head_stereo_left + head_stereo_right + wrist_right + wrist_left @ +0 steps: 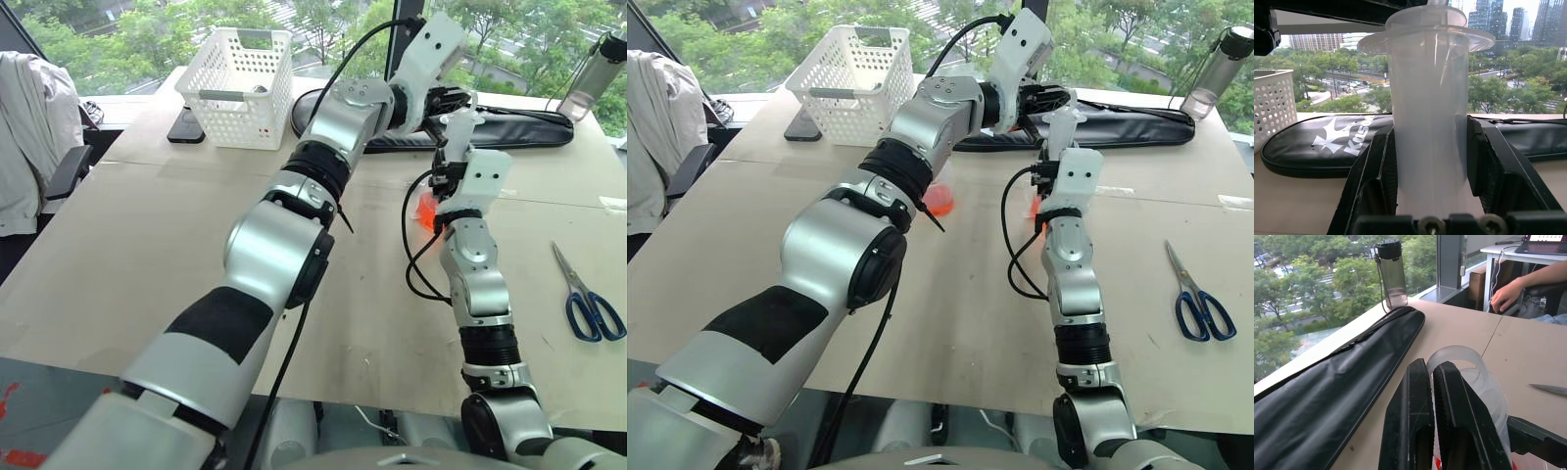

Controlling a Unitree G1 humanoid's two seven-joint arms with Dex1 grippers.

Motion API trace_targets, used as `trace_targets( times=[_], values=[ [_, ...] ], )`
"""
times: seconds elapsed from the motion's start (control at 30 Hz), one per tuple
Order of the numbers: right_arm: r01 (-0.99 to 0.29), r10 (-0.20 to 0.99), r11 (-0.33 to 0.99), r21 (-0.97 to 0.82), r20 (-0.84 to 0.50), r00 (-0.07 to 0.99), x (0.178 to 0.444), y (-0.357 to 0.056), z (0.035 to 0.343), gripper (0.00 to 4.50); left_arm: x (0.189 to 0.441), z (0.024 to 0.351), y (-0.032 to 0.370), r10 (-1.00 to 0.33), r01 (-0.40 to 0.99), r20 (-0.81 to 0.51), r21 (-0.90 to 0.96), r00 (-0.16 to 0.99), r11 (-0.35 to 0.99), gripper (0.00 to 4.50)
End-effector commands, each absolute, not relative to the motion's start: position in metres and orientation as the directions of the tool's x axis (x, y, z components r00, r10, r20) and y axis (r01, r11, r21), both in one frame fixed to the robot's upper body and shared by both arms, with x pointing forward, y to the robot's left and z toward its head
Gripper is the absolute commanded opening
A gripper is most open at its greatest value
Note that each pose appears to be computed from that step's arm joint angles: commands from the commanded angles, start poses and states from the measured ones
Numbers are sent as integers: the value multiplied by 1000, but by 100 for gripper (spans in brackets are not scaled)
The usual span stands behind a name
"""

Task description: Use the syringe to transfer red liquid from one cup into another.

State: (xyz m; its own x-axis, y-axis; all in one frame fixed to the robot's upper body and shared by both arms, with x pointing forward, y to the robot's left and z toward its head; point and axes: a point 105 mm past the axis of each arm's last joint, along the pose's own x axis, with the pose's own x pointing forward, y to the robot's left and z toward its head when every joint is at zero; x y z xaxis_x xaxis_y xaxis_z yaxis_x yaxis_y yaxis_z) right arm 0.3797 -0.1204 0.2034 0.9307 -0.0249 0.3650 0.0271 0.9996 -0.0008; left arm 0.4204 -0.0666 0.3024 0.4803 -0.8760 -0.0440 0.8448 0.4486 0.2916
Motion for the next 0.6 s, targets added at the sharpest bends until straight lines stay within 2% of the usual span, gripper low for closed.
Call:
trace_targets(
  times=[0.03, 0.6],
  values=[
    [19, -20, 1000, 6, 380, 925, 374, -119, 206, 149, 411, 359, -67, -875, 791, 106, 386, 473, 475, 0],
    [28, -29, 1000, 9, 370, 929, 372, -122, 203, 149, 411, 366, -65, -867, 781, 125, 385, 483, 491, 0]
  ],
)
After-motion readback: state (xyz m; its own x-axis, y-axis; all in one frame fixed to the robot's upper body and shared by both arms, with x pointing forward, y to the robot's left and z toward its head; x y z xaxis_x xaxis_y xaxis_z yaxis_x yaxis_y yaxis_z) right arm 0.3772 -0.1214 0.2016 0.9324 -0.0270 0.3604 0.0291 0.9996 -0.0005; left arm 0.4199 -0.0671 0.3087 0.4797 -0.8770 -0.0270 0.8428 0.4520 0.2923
